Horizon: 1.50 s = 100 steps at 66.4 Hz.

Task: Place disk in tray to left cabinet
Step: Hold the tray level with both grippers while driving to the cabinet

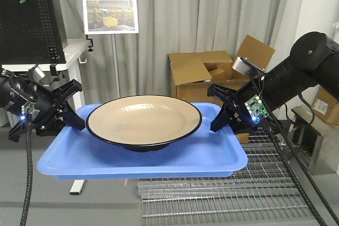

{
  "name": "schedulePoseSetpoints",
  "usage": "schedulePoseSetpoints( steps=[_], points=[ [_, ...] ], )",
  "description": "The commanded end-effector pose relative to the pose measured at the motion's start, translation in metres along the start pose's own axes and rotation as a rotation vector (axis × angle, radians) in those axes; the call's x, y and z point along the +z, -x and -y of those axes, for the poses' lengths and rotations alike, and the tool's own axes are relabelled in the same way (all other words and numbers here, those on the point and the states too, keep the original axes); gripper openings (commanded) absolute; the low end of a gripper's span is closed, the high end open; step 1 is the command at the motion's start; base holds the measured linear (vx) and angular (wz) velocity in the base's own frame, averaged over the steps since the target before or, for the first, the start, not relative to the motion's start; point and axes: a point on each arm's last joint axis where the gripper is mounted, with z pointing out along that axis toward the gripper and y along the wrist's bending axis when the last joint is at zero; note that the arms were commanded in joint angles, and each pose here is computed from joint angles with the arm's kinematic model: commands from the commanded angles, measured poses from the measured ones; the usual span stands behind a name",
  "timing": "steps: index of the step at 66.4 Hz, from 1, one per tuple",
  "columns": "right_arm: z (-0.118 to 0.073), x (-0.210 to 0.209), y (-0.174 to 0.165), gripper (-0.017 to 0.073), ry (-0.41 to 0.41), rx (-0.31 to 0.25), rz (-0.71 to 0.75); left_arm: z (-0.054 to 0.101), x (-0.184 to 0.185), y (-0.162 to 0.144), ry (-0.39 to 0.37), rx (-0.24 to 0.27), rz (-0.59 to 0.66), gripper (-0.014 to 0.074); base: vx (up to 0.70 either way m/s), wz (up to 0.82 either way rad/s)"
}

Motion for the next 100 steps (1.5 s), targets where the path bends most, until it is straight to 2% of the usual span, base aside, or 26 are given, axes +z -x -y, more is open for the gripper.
schedulePoseSetpoints(
  steps=[1, 52, 100],
  points=[
    [-0.0457, -0.0356, -0.0115, -0.0005, 0.214, -0.035, 0.037, 0.0465, -0.0317, -0.0154, -0.228, 0.004, 0.008, 0.0, 0.5, -0.03],
    [-0.0456, -0.0356, -0.0115, -0.0005, 0.213, -0.035, 0.037, 0.0465, -0.0317, -0.0153, -0.229, 0.004, 0.009, 0.0, 0.41, -0.09],
    [-0.0456, -0.0356, -0.0115, -0.0005, 0.213, -0.035, 0.037, 0.0465, -0.0317, -0.0153, -0.228, 0.004, 0.009, 0.0, 0.21, -0.6]
  ],
)
